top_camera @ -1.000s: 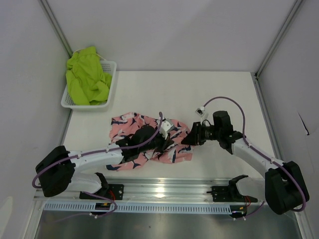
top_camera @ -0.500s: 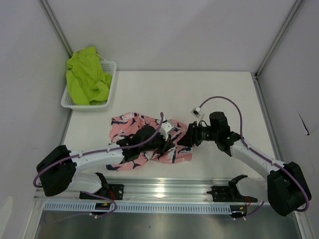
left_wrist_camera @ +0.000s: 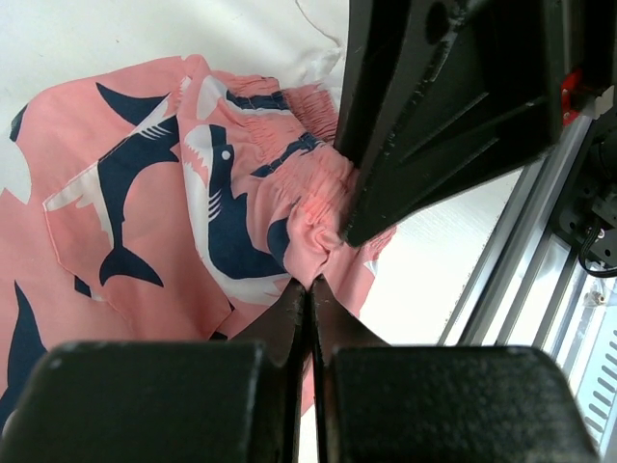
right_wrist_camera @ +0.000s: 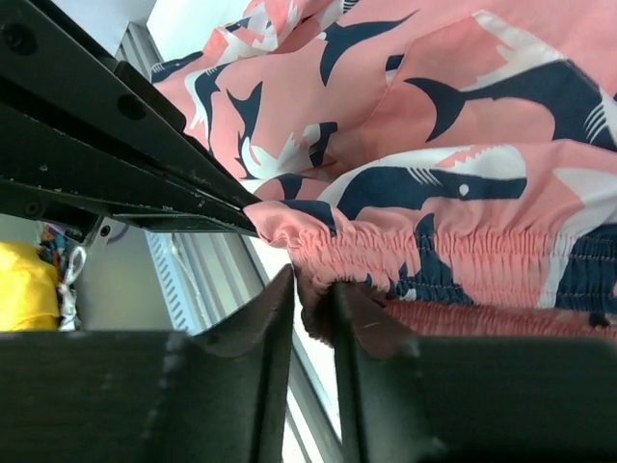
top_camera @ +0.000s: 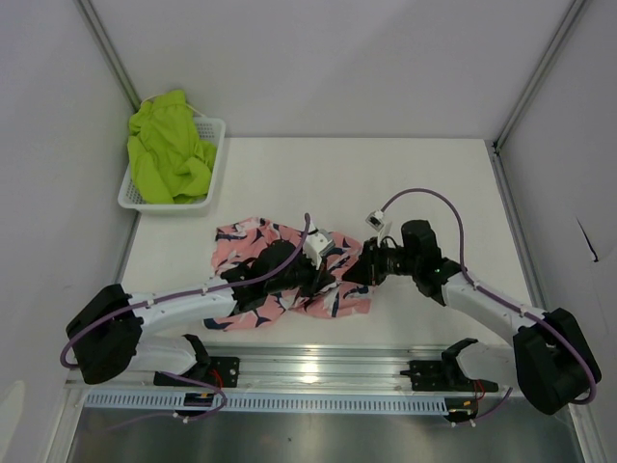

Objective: Fold and stack the shorts
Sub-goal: Flatten the shorts out

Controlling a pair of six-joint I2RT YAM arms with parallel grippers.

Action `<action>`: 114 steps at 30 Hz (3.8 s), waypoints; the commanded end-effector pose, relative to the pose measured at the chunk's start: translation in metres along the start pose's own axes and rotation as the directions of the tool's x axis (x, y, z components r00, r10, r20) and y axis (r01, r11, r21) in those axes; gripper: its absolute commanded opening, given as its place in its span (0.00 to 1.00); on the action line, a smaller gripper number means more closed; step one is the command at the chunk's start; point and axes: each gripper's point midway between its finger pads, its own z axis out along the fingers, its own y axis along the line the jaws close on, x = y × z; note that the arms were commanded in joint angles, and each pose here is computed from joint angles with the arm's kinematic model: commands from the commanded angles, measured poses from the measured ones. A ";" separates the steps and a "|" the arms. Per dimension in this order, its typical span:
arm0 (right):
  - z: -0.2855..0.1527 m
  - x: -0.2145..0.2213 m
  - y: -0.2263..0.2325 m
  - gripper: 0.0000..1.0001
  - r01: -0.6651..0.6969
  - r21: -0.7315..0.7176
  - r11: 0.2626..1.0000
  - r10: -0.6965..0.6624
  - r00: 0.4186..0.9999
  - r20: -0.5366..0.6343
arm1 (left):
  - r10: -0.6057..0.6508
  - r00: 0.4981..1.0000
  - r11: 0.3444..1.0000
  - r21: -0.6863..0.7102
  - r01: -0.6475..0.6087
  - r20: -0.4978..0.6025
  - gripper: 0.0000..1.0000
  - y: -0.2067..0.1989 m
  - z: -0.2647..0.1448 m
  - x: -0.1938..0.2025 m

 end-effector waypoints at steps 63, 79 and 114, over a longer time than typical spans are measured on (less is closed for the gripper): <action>-0.127 -0.251 0.029 0.00 -0.065 0.113 0.991 0.016 0.921 0.390 | -0.017 0.999 0.971 -0.239 0.024 0.032 0.36 0.036 -0.037 0.003; -0.137 -0.266 -0.014 0.00 -0.162 0.119 0.980 0.096 0.899 0.428 | -0.030 0.996 0.935 -0.356 -0.002 -0.083 0.40 0.052 -0.049 0.046; -0.126 -0.267 -0.064 0.00 -0.252 0.102 0.962 0.187 0.886 0.423 | 0.069 0.996 0.880 -0.467 -0.086 -0.053 0.67 0.041 -0.066 0.039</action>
